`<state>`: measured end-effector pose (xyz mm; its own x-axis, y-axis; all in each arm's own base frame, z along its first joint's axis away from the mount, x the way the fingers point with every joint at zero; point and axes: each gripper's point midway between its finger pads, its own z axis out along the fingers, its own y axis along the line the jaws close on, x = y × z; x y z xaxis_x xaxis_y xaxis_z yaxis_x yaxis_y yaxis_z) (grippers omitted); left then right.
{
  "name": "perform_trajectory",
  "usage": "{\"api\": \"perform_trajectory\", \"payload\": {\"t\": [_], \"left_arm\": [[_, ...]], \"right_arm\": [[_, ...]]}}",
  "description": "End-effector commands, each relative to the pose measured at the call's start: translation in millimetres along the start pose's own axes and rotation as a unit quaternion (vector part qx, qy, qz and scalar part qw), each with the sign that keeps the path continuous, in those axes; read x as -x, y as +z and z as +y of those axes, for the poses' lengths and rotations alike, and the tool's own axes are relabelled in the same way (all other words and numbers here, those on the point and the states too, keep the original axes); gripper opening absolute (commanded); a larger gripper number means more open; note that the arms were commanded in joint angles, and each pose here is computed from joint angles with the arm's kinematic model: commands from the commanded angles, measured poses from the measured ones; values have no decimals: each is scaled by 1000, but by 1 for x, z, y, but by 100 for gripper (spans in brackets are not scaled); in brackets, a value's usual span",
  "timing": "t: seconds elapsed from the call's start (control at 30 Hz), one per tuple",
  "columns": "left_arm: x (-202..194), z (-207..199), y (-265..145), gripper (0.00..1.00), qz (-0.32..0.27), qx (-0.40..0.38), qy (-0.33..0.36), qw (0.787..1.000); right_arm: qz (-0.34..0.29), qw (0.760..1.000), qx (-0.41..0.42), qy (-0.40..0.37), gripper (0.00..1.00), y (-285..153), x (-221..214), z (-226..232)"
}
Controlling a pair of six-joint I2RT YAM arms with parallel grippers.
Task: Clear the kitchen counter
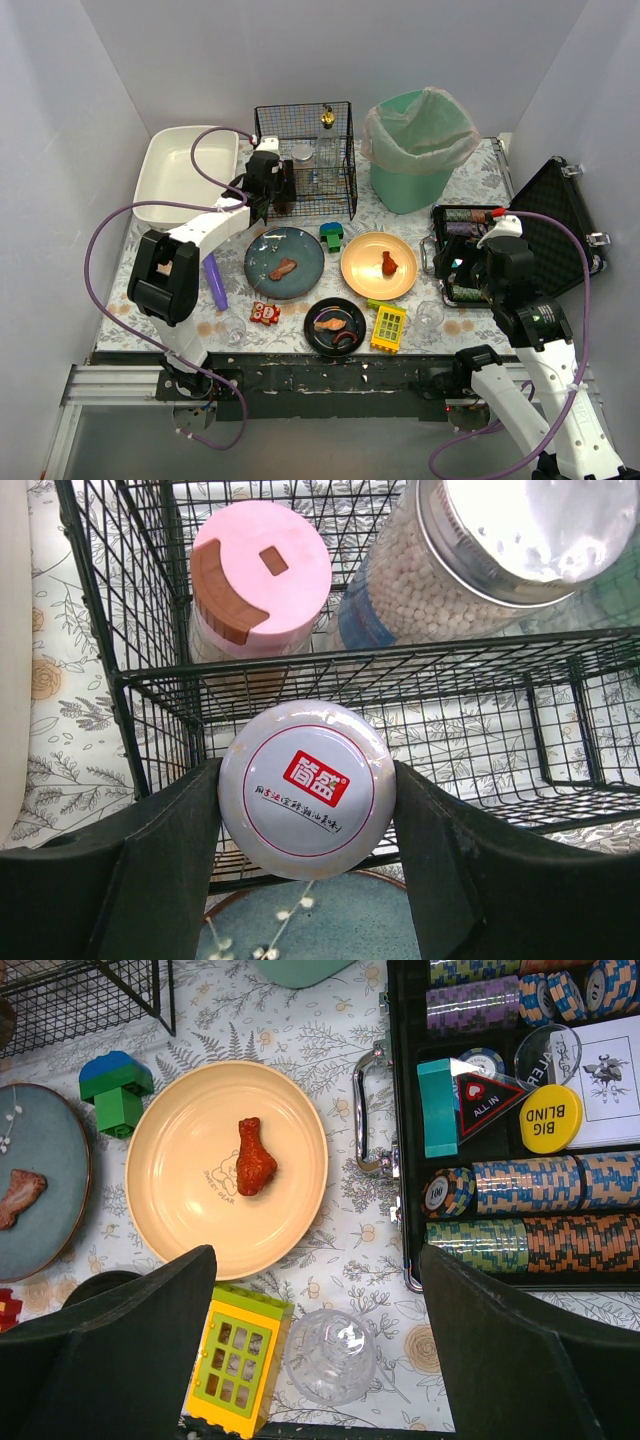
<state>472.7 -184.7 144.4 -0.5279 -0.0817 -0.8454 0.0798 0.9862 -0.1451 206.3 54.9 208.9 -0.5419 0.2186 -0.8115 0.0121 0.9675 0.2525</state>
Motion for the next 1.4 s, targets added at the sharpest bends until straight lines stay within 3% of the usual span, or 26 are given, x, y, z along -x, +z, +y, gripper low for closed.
{"api": "perform_trajectory", "payload": {"t": [0.0,0.3,0.5,0.77,0.9,1.03,1.37], "left_arm": [[-6,-5,-6,61,12,-11,0,1000],[26,-17,-23,84,-14,-33,-15,999],[60,-28,-45,90,-44,-59,-28,997],[98,-25,-117,98,-102,-80,-67,989],[87,-7,-150,98,-107,-67,-96,987],[51,16,-168,98,-71,-52,-136,987],[-26,40,-196,98,-23,-37,-208,977]], "right_arm": [[-10,1000,-4,-5,91,0,4,-2],[-10,1000,-1,-4,91,0,4,0],[-9,1000,0,-3,91,0,5,0],[-6,1000,20,1,91,1,3,8],[-21,999,48,7,95,1,9,18],[-15,999,47,8,97,5,9,19],[66,992,101,38,97,31,-29,40]]}}
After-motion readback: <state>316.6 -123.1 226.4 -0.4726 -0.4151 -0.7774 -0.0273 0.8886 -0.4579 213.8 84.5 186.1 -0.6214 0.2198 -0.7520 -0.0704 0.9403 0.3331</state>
